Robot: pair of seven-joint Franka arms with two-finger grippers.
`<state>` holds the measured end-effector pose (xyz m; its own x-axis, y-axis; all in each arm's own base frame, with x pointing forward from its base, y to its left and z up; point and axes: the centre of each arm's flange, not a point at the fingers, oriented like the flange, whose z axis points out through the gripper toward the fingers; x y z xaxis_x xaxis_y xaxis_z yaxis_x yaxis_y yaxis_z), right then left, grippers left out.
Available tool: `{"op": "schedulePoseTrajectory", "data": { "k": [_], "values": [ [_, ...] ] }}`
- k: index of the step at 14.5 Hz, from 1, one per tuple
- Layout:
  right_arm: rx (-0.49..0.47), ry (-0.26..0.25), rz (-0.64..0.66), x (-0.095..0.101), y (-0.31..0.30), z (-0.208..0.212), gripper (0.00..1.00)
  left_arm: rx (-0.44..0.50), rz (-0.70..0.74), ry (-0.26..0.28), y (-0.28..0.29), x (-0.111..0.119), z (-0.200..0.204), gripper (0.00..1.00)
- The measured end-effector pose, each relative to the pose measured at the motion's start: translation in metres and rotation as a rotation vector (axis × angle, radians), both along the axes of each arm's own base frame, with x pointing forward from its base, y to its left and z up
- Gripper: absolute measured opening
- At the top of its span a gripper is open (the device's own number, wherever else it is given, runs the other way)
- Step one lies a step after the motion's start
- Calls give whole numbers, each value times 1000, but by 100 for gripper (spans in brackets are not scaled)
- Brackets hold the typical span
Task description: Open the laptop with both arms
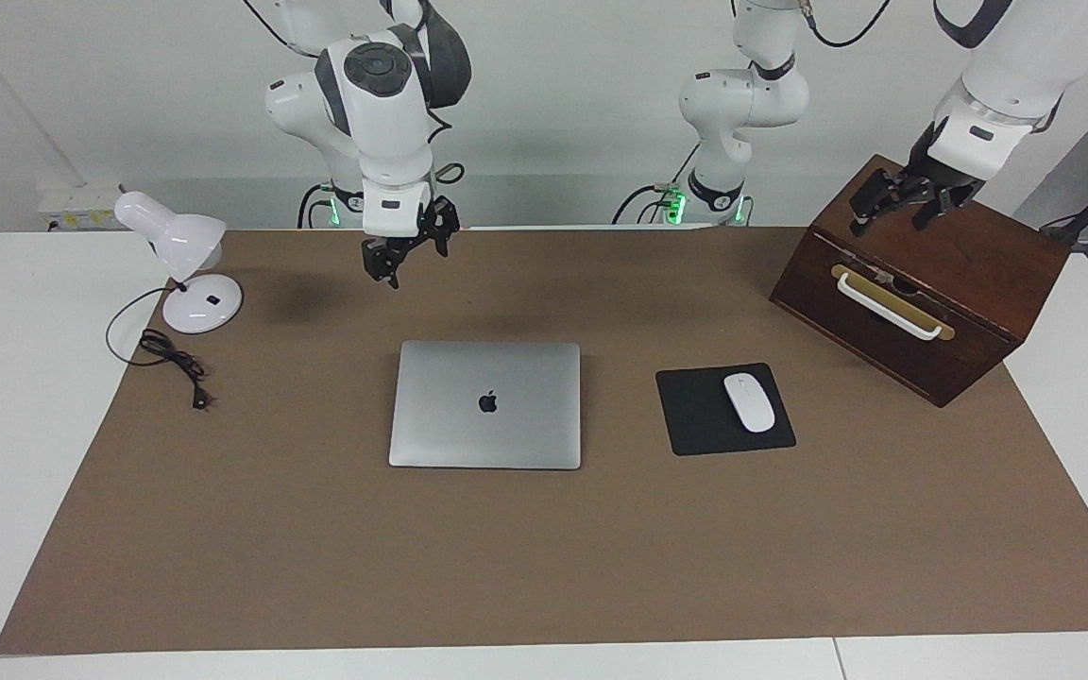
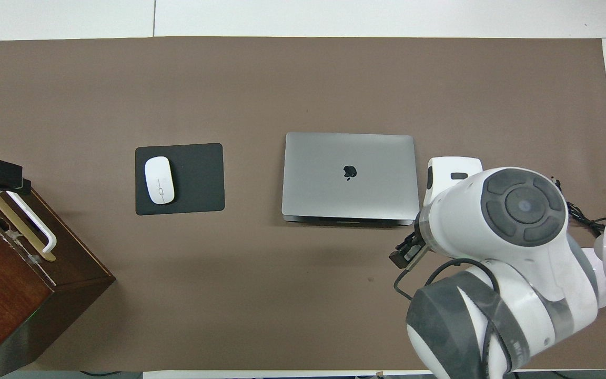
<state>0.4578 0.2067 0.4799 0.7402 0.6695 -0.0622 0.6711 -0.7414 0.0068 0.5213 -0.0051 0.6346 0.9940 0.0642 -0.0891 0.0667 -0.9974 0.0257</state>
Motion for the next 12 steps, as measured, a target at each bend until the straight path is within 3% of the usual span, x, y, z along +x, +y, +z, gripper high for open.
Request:
{"op": "schedulePoseTrajectory", "data": {
  "k": [3, 7, 12],
  "values": [
    [-22, -93, 80, -10, 16, -25, 100, 0, -2, 0, -1, 0, 0, 100],
    [-30, -99, 126, -24, 24, -58, 100, 0, -2, 0, -1, 0, 0, 100],
    [-60, -166, 214, -32, 33, -84, 100, 0, -2, 0, -1, 0, 0, 100]
  ]
}}
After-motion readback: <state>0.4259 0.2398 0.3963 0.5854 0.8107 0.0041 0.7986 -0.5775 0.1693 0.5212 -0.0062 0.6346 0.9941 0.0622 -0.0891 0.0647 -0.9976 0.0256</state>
